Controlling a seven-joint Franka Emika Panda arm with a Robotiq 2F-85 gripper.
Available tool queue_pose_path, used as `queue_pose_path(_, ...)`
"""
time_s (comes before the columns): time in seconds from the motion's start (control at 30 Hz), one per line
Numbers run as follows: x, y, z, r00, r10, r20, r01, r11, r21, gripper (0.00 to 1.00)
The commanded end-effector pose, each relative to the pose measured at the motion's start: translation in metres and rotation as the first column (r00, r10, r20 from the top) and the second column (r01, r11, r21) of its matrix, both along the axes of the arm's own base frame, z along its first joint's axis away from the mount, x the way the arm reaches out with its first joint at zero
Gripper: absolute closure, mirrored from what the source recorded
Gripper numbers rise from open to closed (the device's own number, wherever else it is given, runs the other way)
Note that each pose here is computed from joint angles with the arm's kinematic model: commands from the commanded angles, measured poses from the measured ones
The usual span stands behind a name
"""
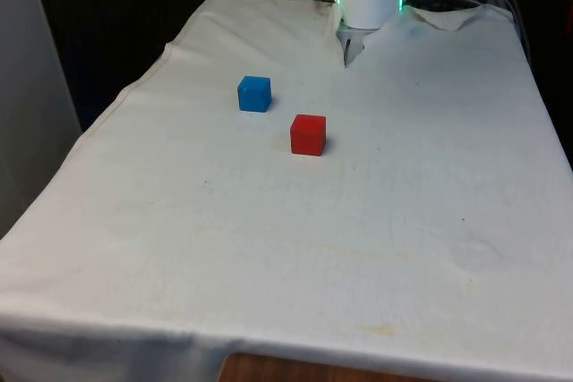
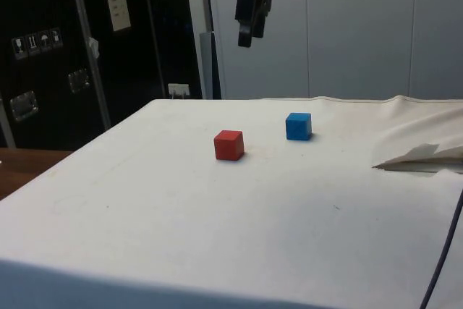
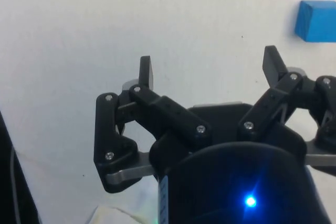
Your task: Stack the two cubes.
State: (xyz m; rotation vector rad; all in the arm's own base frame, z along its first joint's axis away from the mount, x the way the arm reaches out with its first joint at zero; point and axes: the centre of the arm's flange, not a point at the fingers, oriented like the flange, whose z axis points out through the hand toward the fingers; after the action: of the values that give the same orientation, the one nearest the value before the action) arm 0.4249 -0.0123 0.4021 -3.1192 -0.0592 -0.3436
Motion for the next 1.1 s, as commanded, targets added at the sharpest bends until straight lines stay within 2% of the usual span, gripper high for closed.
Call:
queue_pose_path(0.0, -0.003, -0.002, -0.002, 0.9999, 0.000, 0.016, 0.001, 1.0000, -0.007, 0.00)
queue_pose_path(0.07, -0.006, -0.002, -0.006, 0.9997, 0.001, 0.023, -0.001, 1.0000, -0.008, 0.00)
queue_pose_path(0.1, -0.005, -0.001, -0.006, 0.9999, 0.000, 0.011, 0.000, 1.0000, 0.001, 0.00)
queue_pose_path(0.13, -0.007, -0.003, -0.008, 0.9997, -0.001, 0.025, 0.001, 1.0000, -0.007, 0.00)
queue_pose_path(0.33, -0.013, -0.010, -0.021, 0.9997, 0.000, 0.026, 0.001, 1.0000, -0.007, 0.00)
queue_pose_path(0.43, -0.013, -0.011, -0.023, 0.9999, 0.000, 0.016, 0.000, 1.0000, 0.002, 0.00)
queue_pose_path(0.47, -0.012, -0.015, -0.027, 0.9999, -0.002, 0.014, 0.002, 1.0000, -0.007, 0.00)
queue_pose_path(0.67, -0.012, -0.027, -0.036, 0.9999, -0.005, -0.012, 0.005, 1.0000, -0.008, 0.00)
queue_pose_path(0.7, -0.012, -0.023, -0.034, 0.9999, -0.005, -0.011, 0.005, 1.0000, 0.002, 0.00)
queue_pose_path(0.77, -0.012, -0.033, -0.041, 0.9997, -0.008, -0.023, 0.008, 0.9999, -0.009, 0.00)
queue_pose_path(1.0, -0.013, -0.048, -0.053, 0.9989, -0.015, -0.045, 0.015, 0.9998, -0.013, 0.00)
queue_pose_path(1.03, -0.013, -0.046, -0.052, 0.9986, -0.015, -0.051, 0.015, 0.9999, -0.003, 0.00)
queue_pose_path(1.07, -0.013, -0.050, -0.055, 0.9987, -0.017, -0.049, 0.017, 0.9998, -0.013, 0.00)
